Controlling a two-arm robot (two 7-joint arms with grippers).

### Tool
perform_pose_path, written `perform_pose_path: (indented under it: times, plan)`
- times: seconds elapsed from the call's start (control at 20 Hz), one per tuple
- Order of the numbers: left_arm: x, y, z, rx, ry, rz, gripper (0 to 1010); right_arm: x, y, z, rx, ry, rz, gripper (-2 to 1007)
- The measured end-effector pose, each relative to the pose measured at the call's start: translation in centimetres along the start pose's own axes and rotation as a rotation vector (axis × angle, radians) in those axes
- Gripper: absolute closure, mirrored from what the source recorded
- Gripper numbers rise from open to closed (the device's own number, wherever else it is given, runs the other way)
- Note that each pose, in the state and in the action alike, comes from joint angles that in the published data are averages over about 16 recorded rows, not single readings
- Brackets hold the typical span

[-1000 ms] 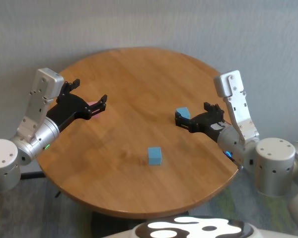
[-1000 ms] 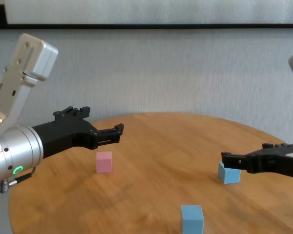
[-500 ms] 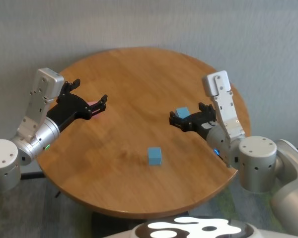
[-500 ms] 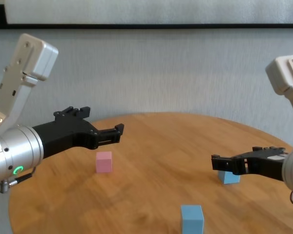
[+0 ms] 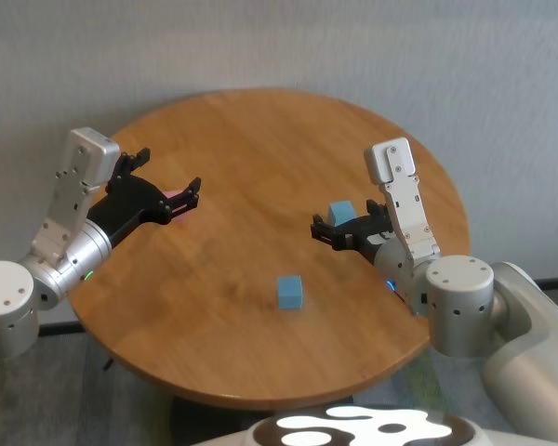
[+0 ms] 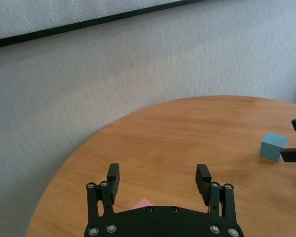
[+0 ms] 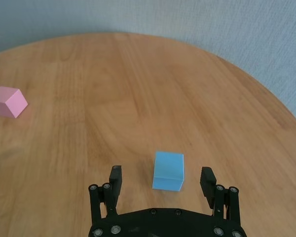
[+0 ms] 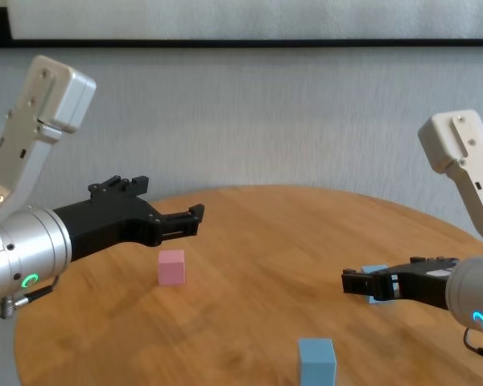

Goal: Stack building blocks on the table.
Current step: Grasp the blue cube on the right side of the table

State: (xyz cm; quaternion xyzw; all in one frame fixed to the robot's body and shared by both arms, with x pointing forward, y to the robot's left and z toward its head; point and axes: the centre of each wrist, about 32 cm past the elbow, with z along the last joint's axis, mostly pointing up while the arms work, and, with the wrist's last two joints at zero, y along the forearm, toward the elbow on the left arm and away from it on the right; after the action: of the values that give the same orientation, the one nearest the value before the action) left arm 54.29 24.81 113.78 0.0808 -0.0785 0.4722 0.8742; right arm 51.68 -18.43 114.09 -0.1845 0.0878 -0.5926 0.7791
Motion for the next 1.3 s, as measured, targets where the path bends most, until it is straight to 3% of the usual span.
perform_pose_path:
  times: [1.3]
  plan:
    - [0.0, 0.0, 0.0, 0.0, 0.0, 0.0, 10, -1.64, 2.77, 0.16, -0.049, 0.004, -0.091, 0]
